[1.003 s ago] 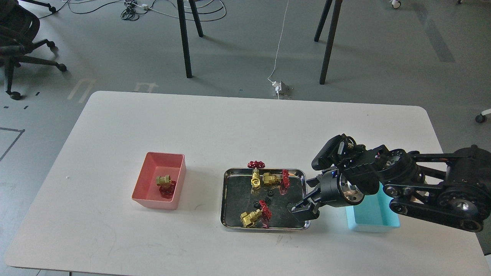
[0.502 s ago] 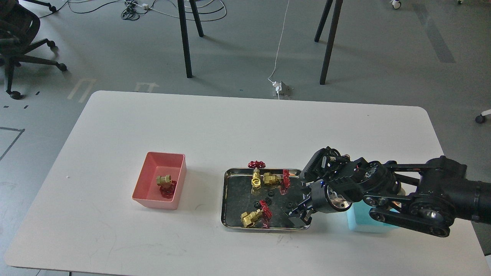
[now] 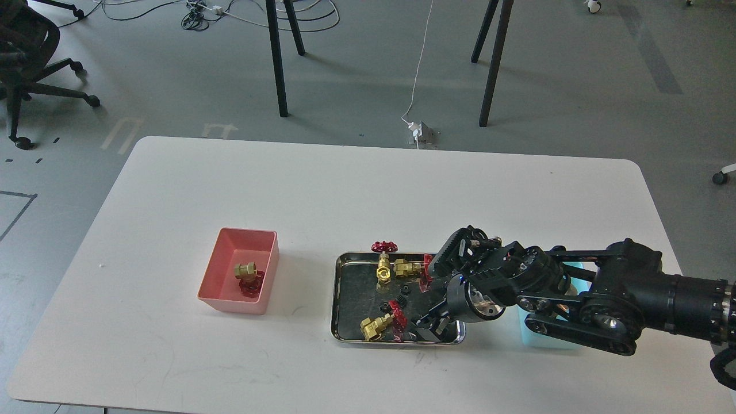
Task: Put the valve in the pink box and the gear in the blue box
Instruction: 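Reach the right gripper into the tray and grasp a dark gear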
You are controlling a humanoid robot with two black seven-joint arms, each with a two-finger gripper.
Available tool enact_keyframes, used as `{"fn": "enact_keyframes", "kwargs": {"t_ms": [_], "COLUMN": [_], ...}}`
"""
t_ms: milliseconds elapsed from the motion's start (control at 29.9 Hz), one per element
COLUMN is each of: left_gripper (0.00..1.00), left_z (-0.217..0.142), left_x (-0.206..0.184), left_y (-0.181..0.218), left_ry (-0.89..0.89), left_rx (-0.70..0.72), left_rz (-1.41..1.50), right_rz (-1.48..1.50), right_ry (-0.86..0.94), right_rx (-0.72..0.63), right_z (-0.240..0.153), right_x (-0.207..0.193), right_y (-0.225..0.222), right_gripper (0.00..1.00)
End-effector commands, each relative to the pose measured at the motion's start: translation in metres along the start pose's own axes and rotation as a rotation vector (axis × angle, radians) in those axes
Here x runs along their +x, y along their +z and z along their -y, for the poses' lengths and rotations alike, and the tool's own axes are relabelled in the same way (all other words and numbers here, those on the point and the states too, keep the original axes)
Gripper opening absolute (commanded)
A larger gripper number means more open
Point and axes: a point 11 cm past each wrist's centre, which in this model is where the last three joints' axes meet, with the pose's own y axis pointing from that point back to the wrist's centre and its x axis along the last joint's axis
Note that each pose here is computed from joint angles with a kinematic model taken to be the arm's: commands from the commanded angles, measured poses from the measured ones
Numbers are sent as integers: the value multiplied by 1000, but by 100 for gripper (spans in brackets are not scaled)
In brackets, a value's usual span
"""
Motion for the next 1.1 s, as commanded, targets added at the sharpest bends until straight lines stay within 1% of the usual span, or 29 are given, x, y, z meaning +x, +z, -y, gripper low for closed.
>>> {"fn": "enact_keyframes", "kwargs": {"t_ms": [0, 301, 368, 870, 1003, 1070], "left_gripper": [99, 99, 99, 99, 99, 99], "left_z": [0, 0, 0, -2, -2, -2], "left_x": [2, 2, 2, 7, 8, 8], "left_y": [0, 0, 0, -2, -2, -2], "left_ry": [2, 2, 2, 15, 16, 16], "left_rx": [0, -1, -1, -4, -6, -6], "left_rz": [2, 2, 2, 10, 9, 9], "right_rz": [4, 2, 1, -2, -4, -3], "right_ry": [-5, -16, -17, -10, -6, -4], "right_rx": [6, -4, -7, -31, -41, -37], "right_z": [4, 5, 4, 3, 2, 2], "right_x": [-2, -5, -6, -2, 0, 1], "right_y": [-3, -1, 0, 4, 5, 3], "right_gripper": [71, 59, 58, 25, 17, 15]}}
